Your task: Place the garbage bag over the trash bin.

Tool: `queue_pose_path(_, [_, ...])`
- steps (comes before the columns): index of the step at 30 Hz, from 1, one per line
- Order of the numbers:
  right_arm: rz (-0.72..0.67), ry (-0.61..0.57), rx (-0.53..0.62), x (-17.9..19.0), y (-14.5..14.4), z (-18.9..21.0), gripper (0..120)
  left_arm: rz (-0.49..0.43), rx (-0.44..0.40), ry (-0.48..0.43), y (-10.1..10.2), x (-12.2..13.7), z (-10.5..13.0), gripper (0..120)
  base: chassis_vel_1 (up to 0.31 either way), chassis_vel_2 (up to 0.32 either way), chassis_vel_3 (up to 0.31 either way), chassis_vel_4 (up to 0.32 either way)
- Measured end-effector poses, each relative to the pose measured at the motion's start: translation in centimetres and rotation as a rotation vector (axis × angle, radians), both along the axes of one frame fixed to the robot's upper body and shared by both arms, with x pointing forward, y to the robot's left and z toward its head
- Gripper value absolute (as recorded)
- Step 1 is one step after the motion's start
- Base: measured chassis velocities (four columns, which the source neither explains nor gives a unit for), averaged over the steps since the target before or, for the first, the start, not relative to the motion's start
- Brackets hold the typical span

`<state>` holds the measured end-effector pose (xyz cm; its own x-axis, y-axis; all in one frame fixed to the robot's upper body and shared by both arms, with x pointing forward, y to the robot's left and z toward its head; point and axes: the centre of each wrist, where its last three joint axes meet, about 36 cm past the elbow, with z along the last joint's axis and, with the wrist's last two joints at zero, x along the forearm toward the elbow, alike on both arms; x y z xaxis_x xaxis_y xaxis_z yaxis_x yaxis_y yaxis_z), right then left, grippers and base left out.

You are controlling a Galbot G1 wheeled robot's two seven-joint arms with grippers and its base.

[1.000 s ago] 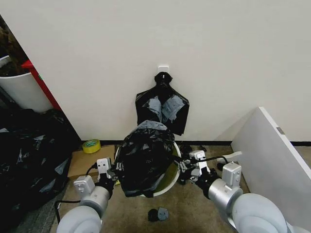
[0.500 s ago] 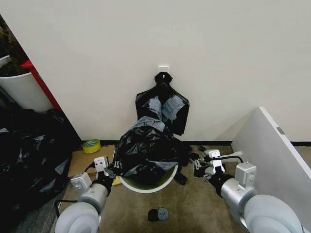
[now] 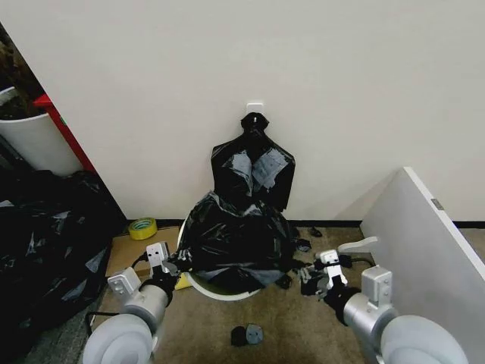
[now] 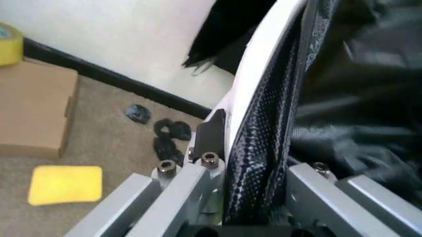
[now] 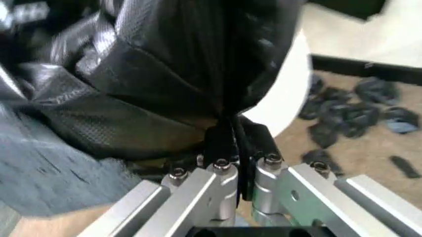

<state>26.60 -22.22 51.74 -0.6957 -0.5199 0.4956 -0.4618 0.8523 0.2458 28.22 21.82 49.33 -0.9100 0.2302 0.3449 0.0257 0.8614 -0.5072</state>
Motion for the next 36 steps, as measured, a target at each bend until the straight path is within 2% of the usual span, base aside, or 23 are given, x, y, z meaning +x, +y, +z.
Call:
queue_pose_path(6, [0.096, -0.032, -0.037, -1.1, 0.3, -2.1, 0, 0.009, -0.027, 0.031, -0.1, 0.0, 0.2, 1, 0.0, 0.0, 0.0, 0.0])
queue_pose_path(12, [0.083, -0.101, -0.039, -1.2, 0.6, -2.5, 0, 0.013, -0.017, 0.033, -0.2, 0.0, 0.2, 1, 0.0, 0.0, 0.0, 0.0])
queue_pose_path(19, [0.062, -0.205, -0.092, -2.8, 0.6, -2.8, 19, 0.052, -0.011, 0.065, -0.1, 0.5, -0.1, 1, 0.0, 0.0, 0.0, 0.0])
queue_pose_path(20, [0.063, -0.211, -0.099, -3.3, 0.6, -2.8, 23, 0.061, -0.013, 0.073, 0.0, 0.8, -0.1, 1, 0.0, 0.0, 0.0, 0.0])
queue_pose_path(21, [0.066, -0.217, -0.109, -4.1, 0.6, -2.7, 32, 0.075, -0.023, 0.089, 0.2, 1.2, -0.1, 1, 0.0, 0.0, 0.0, 0.0])
queue_pose_path(24, [0.072, -0.23, -0.125, -4.8, 0.6, -2.5, 38, 0.086, -0.03, 0.101, 0.4, 1.6, 0.0, 1, 0.0, 0.0, 0.0, 0.0])
queue_pose_path(27, [0.087, -0.258, -0.148, -5.8, 0.5, -2.2, 50, 0.101, -0.042, 0.12, 0.8, 2.4, -0.1, 1, 0.0, 0.0, 0.0, 0.0])
queue_pose_path(31, [0.08, -0.301, -0.178, -6.1, 0.1, -2.1, 68, 0.118, -0.049, 0.149, 1.2, 3.5, -0.3, 1, 0.0, 0.0, 0.0, 0.0])
queue_pose_path(33, [0.078, -0.308, -0.181, -6.1, 0.0, -2.1, 70, 0.119, -0.049, 0.151, 1.2, 3.6, -0.3, 1, 0.0, 0.0, 0.0, 0.0])
queue_pose_path(36, [0.084, -0.352, -0.186, -6.1, -0.4, -2.1, 83, 0.12, -0.046, 0.176, 1.2, 4.0, -0.7, 1, 0.0, 0.0, 0.0, 0.0])
